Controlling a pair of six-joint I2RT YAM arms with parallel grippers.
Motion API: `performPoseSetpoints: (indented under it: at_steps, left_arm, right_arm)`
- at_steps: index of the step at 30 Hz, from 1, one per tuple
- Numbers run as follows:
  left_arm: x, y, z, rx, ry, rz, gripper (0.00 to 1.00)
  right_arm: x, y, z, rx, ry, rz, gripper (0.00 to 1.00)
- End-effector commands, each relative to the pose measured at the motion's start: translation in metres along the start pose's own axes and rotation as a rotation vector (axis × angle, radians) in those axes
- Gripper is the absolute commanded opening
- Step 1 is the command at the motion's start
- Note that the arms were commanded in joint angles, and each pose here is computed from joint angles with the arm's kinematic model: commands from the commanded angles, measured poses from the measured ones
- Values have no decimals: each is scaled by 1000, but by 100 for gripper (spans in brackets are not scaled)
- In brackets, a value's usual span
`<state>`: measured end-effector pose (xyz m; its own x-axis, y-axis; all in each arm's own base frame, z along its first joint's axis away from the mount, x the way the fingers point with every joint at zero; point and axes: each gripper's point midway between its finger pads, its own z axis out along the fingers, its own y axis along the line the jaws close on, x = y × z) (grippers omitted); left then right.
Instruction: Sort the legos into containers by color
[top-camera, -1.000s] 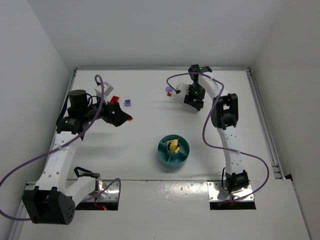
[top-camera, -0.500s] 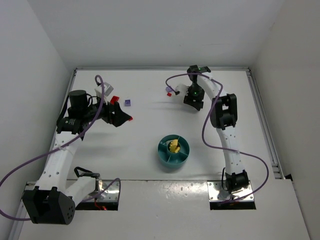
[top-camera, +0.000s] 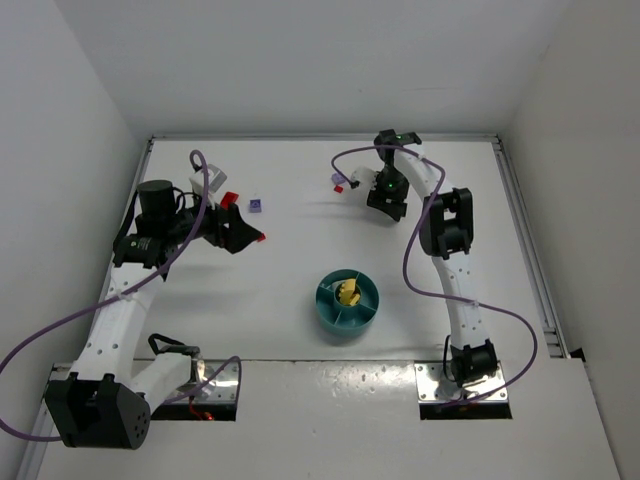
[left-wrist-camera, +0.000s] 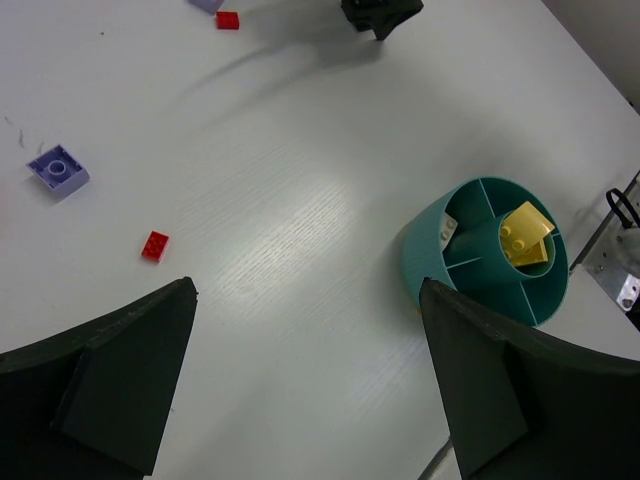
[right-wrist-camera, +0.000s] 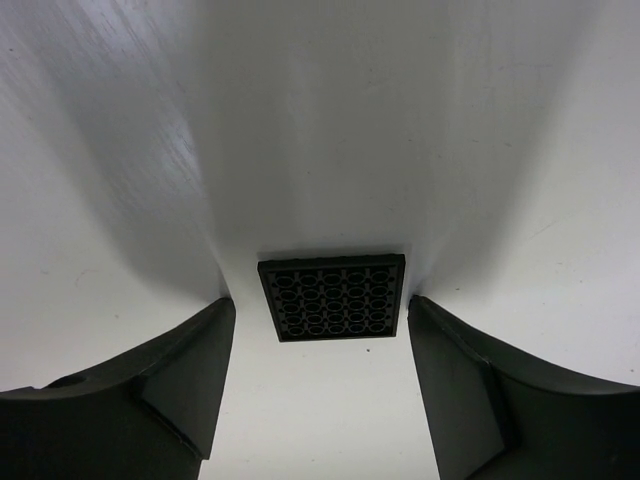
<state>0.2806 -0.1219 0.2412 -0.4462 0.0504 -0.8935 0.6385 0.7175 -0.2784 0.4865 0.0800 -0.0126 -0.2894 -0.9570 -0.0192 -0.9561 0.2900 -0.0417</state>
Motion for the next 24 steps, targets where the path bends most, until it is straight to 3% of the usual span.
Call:
performPoseSetpoints:
  at_steps: [1,7,14,20,24]
  left_arm:
    - [-6,-2,-4,0,-24,25,100]
    - [-4,-2,-4,0,-17,19,100]
    - [-4,-2,-4,0,-17,19,100]
    - [-4,-4,-4,9,-18,19,100]
    - [-5,-6,-6,9,-24,16,100]
  right_arm:
    - [-31,1,32,-24,-112,21,70]
    - [-29,4,41,-42,-102,31,64]
    - [-34,11,43,-59,-113,32,38]
    - [-35,39,15,-103,-180,68,25]
    - [-44,52,-29,-110,-329,124,20]
